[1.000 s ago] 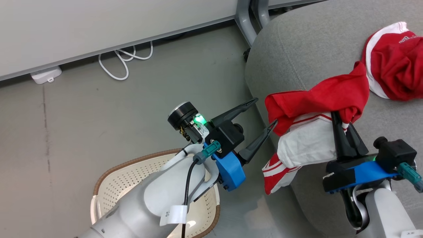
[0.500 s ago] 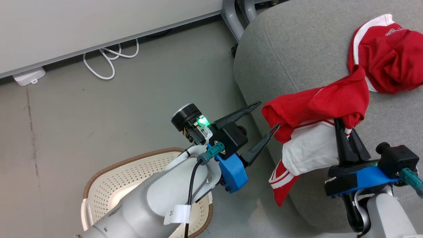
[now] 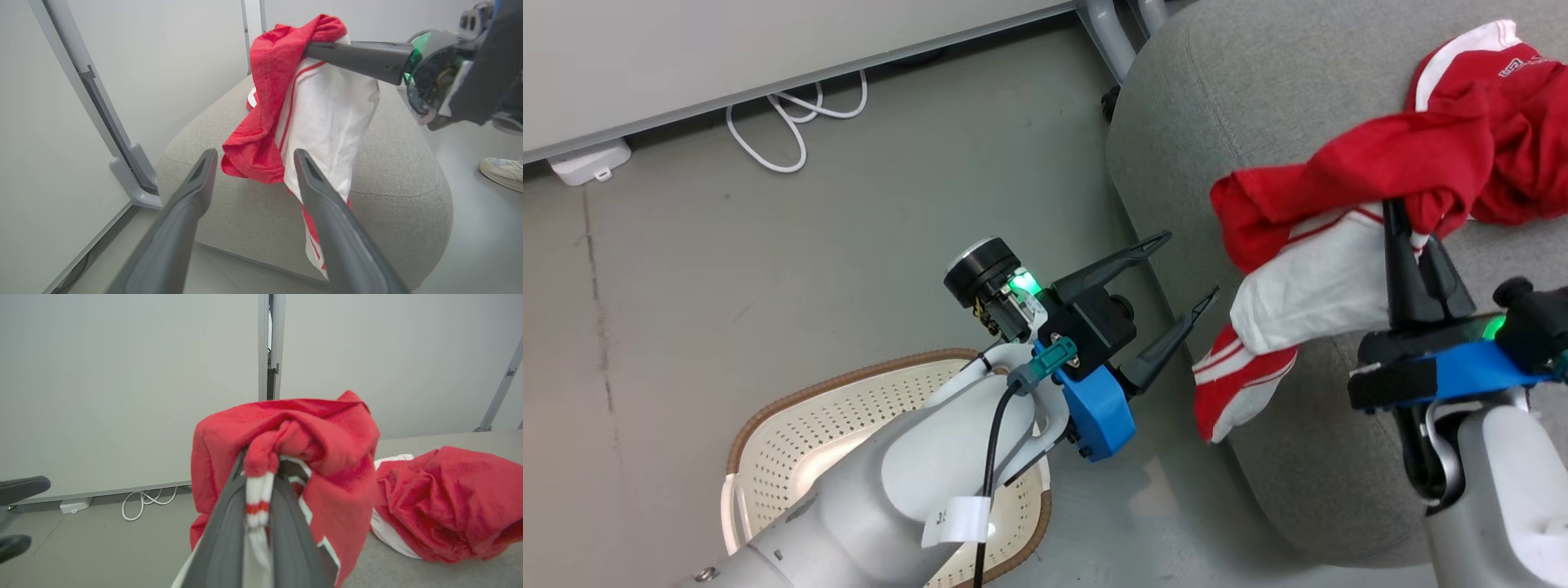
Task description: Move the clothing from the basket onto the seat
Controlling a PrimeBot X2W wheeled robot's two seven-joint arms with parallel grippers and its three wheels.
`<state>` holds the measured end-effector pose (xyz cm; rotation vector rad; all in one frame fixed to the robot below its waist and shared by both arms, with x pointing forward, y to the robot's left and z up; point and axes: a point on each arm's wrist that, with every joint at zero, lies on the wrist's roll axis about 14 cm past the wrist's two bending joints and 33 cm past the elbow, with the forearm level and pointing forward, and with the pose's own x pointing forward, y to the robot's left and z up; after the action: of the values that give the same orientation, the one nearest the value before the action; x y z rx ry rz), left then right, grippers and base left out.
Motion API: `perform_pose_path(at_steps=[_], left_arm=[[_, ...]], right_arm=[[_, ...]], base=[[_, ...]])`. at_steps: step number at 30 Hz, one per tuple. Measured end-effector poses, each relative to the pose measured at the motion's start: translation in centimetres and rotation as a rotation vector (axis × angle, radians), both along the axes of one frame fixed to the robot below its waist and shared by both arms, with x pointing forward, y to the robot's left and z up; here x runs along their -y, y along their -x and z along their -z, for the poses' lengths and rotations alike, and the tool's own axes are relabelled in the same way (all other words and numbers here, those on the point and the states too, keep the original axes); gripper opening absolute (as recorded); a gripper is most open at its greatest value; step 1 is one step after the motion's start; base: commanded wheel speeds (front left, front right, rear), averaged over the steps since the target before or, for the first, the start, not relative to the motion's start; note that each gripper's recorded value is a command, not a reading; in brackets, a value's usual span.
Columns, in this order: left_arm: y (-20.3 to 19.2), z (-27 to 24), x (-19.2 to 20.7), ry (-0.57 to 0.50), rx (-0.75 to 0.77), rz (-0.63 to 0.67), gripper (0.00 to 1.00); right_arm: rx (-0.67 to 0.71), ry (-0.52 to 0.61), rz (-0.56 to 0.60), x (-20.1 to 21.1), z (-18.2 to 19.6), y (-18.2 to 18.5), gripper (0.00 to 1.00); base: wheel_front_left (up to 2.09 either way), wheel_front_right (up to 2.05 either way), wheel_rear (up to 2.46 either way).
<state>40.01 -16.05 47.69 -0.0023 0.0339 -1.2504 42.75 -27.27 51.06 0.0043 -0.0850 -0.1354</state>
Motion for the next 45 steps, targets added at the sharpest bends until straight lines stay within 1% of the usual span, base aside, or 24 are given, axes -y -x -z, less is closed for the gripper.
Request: perform_pose_path(at_steps=[3, 11, 16, 20, 23, 26, 29, 32, 37, 41, 45], left_arm=[[-0.6, 0.3, -0.1, 0.002, 0.0, -0.004, 1.0], [-2.9, 2.0, -0.5, 0.001, -0.006, -0.013, 1.0], [-4.6, 3.8, -0.7, -0.002, -0.016, -0.02, 1.0], [-5.8, 5.9, -0.9, -0.018, -0.036, -0.021, 1.0], [-6.5, 7.4, -0.8, -0.022, -0.051, -0.015, 1.0], [-6.7, 8.8, -0.5, -0.024, -0.067, -0.002, 1.0], [-6.8, 10.2, -0.3, -0.028, -0.081, 0.014, 1.0], [-6.9, 11.3, -0.1, -0.028, -0.094, 0.022, 1.0], [-7.0, 13.0, -0.2, -0.032, -0.12, 0.029, 1.0], [-6.7, 13.4, 0.2, -0.029, -0.127, 0.042, 1.0], [-6.7, 13.7, 0.2, -0.031, -0.131, 0.048, 1.0]], right_arm=[[0.039, 0.052, -0.029, -0.1, -1.7, -1.8, 0.0], [0.234, 0.226, -0.037, 2.2, -9.6, -7.6, 0.0], [0.359, 0.336, 0.038, 5.8, -15.0, -10.2, 0.0], [0.408, 0.434, 0.093, 8.4, -17.7, -11.7, 0.0], [0.413, 0.508, 0.141, 10.7, -19.0, -12.6, 0.0], [0.356, 0.561, 0.217, 14.2, -18.6, -13.0, 0.0], [0.274, 0.58, 0.293, 17.8, -17.0, -12.9, 0.0], [0.199, 0.611, 0.346, 20.1, -15.3, -12.6, 0.0], [0.076, 0.626, 0.392, 22.3, -11.3, -11.5, 0.0], [-0.011, 0.578, 0.423, 23.2, -7.2, -10.0, 0.0], [-0.094, 0.521, 0.434, 23.0, -2.8, -8.6, 0.0]], base=[[0.0, 0.0, 0.0], [0.0, 0.0, 0.0], [0.0, 0.0, 0.0], [0.0, 0.0, 0.0], [0.0, 0.0, 0.0], [0.0, 0.0, 0.0], [0.0, 0.0, 0.0], [0.0, 0.0, 0.0], [0.0, 0.0, 0.0], [0.0, 0.0, 0.0], [0.0, 0.0, 0.0]])
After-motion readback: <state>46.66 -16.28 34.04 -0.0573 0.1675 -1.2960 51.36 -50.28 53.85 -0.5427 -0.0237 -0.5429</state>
